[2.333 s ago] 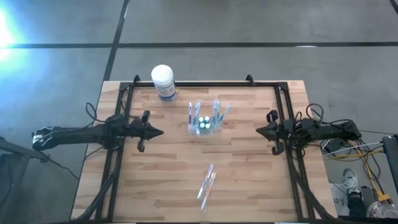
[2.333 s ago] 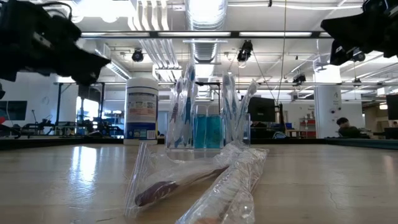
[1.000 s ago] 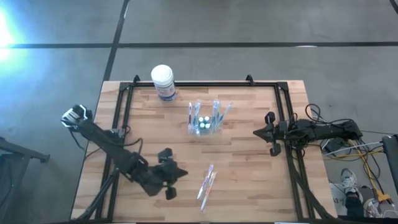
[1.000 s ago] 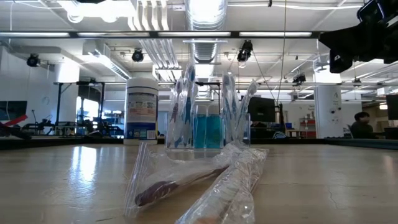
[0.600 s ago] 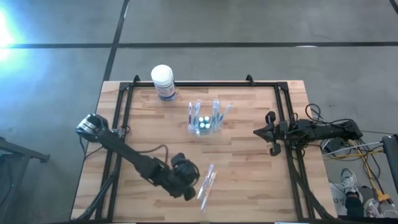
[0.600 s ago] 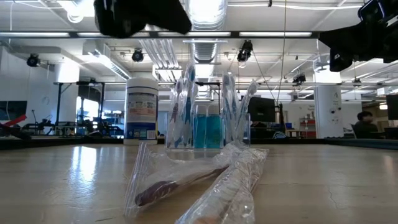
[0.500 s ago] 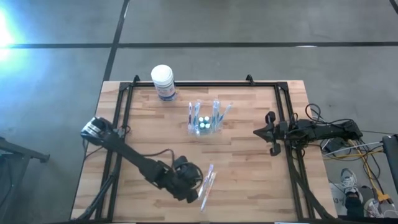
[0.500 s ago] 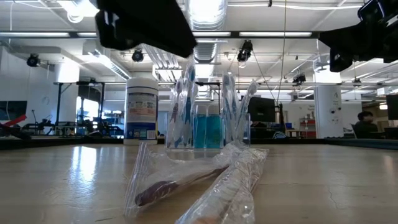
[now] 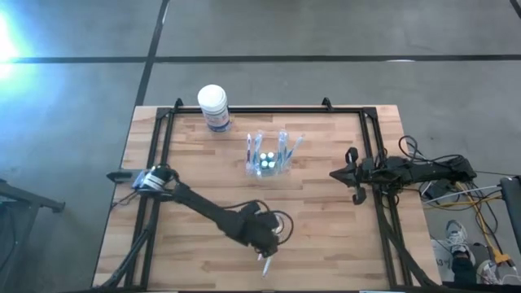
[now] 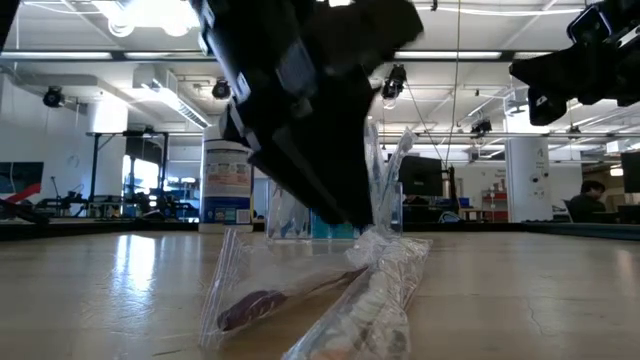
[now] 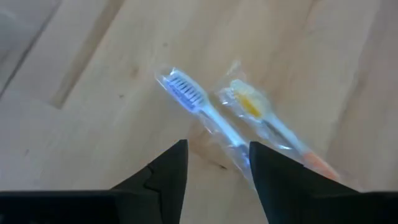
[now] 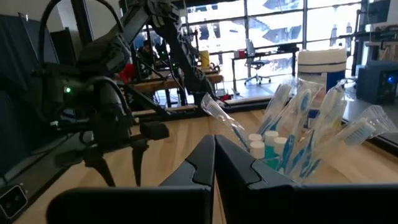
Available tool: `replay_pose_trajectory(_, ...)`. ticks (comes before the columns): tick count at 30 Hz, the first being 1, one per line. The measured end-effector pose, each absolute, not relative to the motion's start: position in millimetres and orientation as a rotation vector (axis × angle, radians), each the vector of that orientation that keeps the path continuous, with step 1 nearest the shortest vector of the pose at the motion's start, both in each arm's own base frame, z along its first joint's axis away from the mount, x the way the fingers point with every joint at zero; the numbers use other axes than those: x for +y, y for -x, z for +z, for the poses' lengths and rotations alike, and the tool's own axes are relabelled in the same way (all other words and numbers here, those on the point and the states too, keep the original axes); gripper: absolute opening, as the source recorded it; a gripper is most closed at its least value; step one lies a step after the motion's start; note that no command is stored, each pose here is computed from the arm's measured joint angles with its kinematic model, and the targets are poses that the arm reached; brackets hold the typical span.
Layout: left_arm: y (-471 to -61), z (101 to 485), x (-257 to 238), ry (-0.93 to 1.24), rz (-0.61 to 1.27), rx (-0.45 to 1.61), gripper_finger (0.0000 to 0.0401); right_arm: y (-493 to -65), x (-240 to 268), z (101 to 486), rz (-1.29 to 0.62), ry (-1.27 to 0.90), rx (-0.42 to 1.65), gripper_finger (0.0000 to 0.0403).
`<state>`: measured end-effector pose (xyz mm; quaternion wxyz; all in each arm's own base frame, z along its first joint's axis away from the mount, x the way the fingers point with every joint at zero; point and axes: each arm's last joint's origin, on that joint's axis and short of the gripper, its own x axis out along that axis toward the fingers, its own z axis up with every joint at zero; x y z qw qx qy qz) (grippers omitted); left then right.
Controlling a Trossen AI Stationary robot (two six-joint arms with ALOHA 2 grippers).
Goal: Pick & Place toothbrushing station
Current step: Put the violet toothbrush into the transparent bin organizer
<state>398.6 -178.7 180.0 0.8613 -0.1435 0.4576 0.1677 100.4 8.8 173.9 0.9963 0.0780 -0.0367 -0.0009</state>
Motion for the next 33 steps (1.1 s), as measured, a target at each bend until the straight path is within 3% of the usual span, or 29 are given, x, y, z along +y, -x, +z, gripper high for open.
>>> replay_pose_trajectory(12,-415.1,161.4,-169.6,0.309,0.328,1.035,0.0175,-102.9,9.2,171.1,-0.004,-0.156,-0.039,0.0008)
replay_pose_trajectory(24,-397.7,158.6,-162.4,0.2,0.395,1.196,0.0175,-102.8,9.1,172.0,-0.004,-0.156,-0.048,0.0008)
replay_pose_trajectory(33,-387.2,165.5,-165.7,0.056,0.249,1.304,0.0175,-102.8,9.1,171.9,-0.004,-0.151,-0.047,0.0008)
